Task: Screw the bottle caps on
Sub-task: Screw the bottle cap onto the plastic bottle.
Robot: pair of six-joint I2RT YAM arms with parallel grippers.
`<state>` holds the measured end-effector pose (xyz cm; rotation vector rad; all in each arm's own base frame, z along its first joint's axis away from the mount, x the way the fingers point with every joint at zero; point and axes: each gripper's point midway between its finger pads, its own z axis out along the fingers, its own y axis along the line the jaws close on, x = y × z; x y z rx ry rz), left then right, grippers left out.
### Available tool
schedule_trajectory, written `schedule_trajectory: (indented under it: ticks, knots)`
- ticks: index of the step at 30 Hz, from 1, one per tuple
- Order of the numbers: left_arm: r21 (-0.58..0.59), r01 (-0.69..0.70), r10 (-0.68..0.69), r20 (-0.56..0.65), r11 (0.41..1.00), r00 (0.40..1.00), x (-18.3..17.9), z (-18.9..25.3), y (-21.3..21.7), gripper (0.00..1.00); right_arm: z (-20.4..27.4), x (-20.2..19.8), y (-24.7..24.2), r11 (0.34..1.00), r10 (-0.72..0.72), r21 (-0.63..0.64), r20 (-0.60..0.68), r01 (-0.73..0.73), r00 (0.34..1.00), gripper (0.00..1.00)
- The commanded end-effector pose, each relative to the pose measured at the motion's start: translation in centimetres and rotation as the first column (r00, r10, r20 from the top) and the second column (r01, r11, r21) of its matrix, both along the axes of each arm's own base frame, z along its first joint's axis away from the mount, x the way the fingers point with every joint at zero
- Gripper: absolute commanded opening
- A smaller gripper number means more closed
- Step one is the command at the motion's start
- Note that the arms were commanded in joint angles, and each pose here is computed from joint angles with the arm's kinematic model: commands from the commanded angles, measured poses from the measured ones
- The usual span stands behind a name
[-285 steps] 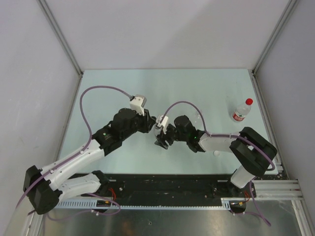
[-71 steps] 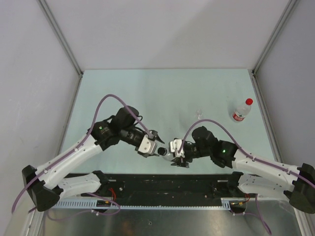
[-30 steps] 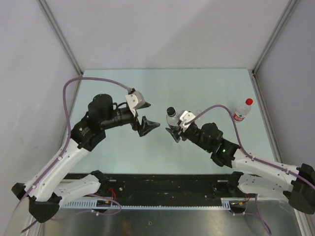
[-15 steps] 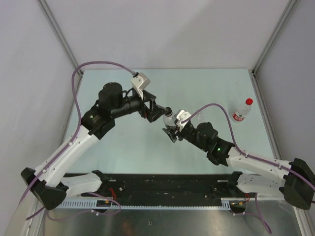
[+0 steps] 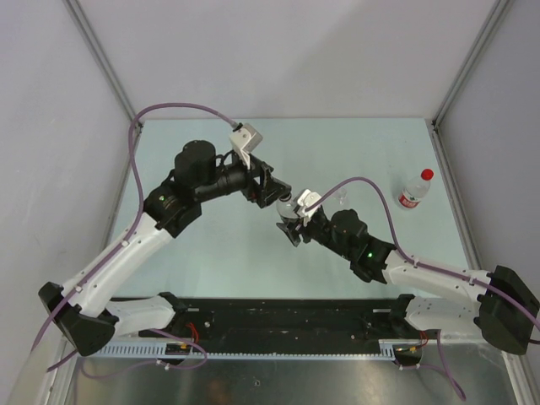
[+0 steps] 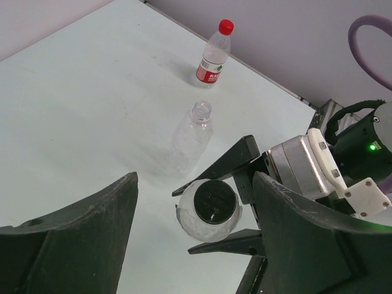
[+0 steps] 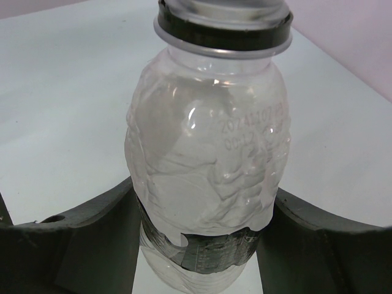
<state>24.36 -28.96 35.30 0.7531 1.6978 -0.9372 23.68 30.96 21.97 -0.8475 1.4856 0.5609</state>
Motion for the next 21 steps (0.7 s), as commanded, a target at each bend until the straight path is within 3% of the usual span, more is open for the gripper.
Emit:
schedule_trajectory:
  ticks: [1,13,21]
  knots:
    - [-0.025,-0.018,0.018,0.035,1.0,0.999,-0.1,1.4,-0.2,0.79,3.6,0.6,0.5,0.994,-0.016,0.106,0.05,0.011,0.999,0.0]
    - [0.004,-0.008,0.008,0.021,1.0,1.0,-0.2,-0.1,-0.7,0.66,3.9,0.5,0.6,0.993,-0.012,0.117,0.044,0.007,0.999,0.0]
    - [0.025,-0.003,0.003,0.011,1.0,1.0,-0.2,-1.1,-1.1,0.64,4.3,0.7,0.6,0.993,-0.022,0.119,0.053,0.015,0.998,0.0]
